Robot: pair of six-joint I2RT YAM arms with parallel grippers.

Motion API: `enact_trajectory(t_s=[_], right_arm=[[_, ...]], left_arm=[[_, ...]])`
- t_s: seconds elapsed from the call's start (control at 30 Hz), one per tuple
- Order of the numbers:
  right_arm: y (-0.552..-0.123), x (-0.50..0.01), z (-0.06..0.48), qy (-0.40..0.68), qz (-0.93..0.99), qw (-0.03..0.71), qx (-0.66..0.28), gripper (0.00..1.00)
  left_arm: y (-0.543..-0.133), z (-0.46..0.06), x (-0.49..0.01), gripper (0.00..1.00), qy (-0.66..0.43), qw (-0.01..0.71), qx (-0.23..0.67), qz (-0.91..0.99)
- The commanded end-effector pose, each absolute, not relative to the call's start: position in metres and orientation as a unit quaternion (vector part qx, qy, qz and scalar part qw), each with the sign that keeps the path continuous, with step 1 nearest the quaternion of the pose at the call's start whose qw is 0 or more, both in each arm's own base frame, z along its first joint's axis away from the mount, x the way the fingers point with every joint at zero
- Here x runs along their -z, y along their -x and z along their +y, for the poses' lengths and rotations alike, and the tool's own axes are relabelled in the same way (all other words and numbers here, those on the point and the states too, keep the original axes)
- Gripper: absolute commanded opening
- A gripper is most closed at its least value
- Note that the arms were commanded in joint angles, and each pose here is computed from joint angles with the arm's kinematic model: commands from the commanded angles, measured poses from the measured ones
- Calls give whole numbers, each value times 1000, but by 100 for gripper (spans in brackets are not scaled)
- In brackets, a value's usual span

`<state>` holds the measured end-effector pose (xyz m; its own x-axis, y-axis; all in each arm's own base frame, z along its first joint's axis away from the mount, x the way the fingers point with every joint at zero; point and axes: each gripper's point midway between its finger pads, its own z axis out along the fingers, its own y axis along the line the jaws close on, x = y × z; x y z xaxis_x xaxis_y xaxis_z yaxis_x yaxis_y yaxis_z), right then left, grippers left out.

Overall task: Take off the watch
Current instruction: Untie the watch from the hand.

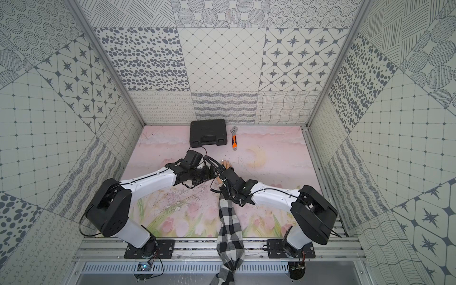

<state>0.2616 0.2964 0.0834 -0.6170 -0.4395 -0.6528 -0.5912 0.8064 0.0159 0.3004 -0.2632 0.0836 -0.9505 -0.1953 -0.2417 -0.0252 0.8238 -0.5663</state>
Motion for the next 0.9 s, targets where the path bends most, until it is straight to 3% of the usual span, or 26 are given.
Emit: enact_trajectory(t_s=[0.0,0.3,0.87], right_arm=[[-278,-113,321,272,873,374,-156,0],[-280,-107,322,270,877,368,-151,0],[-303,-99,283,182,909,353,-123,0]], left_arm=[[-295,-288,-85,93,55,125,323,936],[-285,-297,-72,93,41,108,315,942],[-245,-247,-39,82,41,80,235,968]])
